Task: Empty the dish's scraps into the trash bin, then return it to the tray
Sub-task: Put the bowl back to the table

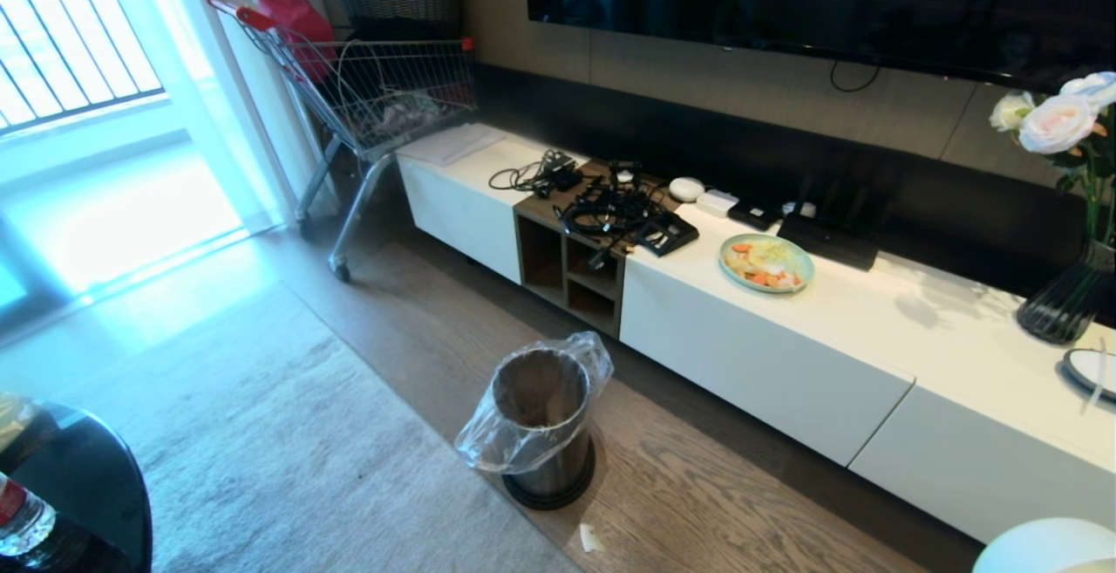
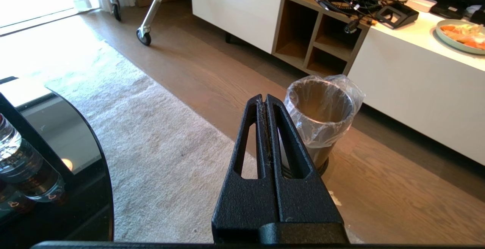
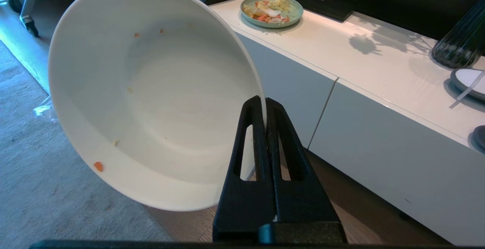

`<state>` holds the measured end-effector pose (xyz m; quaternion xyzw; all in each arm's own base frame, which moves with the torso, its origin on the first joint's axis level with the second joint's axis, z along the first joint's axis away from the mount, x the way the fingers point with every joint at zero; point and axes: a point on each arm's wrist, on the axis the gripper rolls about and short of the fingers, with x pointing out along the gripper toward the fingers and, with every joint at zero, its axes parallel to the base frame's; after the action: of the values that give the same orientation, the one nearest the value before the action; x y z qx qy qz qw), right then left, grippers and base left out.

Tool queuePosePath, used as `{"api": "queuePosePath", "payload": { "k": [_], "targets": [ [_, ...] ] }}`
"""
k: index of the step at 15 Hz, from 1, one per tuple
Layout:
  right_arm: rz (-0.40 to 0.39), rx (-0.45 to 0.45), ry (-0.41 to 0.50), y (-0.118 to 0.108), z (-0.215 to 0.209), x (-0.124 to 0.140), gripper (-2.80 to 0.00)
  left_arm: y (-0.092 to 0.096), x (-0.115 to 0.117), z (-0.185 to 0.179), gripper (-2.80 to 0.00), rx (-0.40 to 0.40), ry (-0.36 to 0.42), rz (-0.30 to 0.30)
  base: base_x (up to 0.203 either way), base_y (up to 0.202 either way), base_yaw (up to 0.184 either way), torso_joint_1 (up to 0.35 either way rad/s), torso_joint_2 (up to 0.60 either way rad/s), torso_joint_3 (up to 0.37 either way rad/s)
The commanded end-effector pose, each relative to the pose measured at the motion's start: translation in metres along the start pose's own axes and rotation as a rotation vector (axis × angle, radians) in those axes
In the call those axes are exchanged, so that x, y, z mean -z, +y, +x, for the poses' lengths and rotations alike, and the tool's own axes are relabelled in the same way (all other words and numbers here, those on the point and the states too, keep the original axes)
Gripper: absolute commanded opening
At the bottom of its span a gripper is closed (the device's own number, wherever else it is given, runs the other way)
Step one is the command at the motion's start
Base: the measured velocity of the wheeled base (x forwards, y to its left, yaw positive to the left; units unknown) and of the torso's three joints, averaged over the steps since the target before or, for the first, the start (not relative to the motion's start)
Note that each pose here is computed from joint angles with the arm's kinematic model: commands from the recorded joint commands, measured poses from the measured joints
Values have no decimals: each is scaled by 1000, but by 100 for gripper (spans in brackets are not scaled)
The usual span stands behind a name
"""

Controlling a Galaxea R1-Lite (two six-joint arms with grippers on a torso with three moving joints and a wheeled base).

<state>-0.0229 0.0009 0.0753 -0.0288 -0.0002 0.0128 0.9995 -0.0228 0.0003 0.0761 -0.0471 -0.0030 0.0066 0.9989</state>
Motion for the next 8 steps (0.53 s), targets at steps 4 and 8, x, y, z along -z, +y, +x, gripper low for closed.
{"api": "queuePosePath", "payload": {
  "k": [4, 8],
  "targets": [
    [-1, -1, 1, 0, 0, 0, -280, 0, 0, 0, -280, 0, -1, -1, 0, 0, 0, 0, 0, 0],
    [-1, -1, 1, 0, 0, 0, -280, 0, 0, 0, -280, 0, -2, -1, 0, 0, 0, 0, 0, 0]
  ]
}}
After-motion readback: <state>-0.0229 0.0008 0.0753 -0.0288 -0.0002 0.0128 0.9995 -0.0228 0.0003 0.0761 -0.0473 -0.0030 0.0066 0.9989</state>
